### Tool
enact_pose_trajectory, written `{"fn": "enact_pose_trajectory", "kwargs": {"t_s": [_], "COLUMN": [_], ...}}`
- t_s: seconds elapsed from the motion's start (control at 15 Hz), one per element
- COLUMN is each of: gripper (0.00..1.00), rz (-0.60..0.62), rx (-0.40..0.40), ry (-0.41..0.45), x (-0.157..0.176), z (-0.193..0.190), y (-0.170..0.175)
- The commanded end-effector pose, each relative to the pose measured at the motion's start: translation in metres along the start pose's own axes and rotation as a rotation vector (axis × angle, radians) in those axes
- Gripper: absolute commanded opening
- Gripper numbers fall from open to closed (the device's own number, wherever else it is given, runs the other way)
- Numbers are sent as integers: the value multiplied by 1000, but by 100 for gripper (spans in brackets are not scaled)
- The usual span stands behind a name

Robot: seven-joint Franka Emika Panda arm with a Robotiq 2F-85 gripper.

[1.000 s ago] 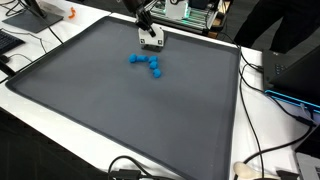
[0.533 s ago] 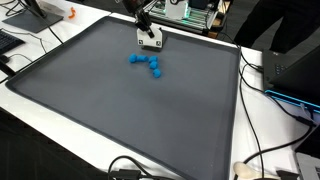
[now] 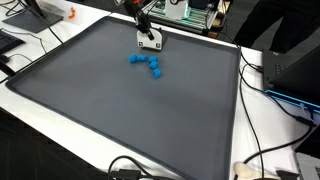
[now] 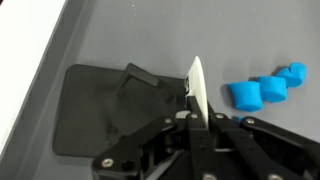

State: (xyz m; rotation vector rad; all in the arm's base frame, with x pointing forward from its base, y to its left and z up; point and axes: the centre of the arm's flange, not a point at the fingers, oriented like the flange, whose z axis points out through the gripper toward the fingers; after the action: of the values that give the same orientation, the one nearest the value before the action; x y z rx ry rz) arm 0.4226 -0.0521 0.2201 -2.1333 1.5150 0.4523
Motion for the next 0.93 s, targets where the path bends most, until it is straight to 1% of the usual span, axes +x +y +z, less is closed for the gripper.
{"fn": "enact_pose_trajectory", "kwargs": {"t_s": [0.0, 0.27, 0.33, 0.4, 0.47, 0.67, 0.8, 0.87], "gripper": [1, 1, 29, 29, 34, 59, 73, 81], "rz": [-1, 1, 0, 0, 1, -2, -4, -4], "rx": [17, 12, 10, 7, 8, 5, 3, -1], "ry": [9, 10, 10, 8, 11, 15, 18, 21], "x": [2, 2, 1, 1, 0, -6, -9, -10], "z": [9, 9, 8, 7, 6, -2, -6, -9], "y": [5, 5, 5, 5, 5, 5, 5, 4]}}
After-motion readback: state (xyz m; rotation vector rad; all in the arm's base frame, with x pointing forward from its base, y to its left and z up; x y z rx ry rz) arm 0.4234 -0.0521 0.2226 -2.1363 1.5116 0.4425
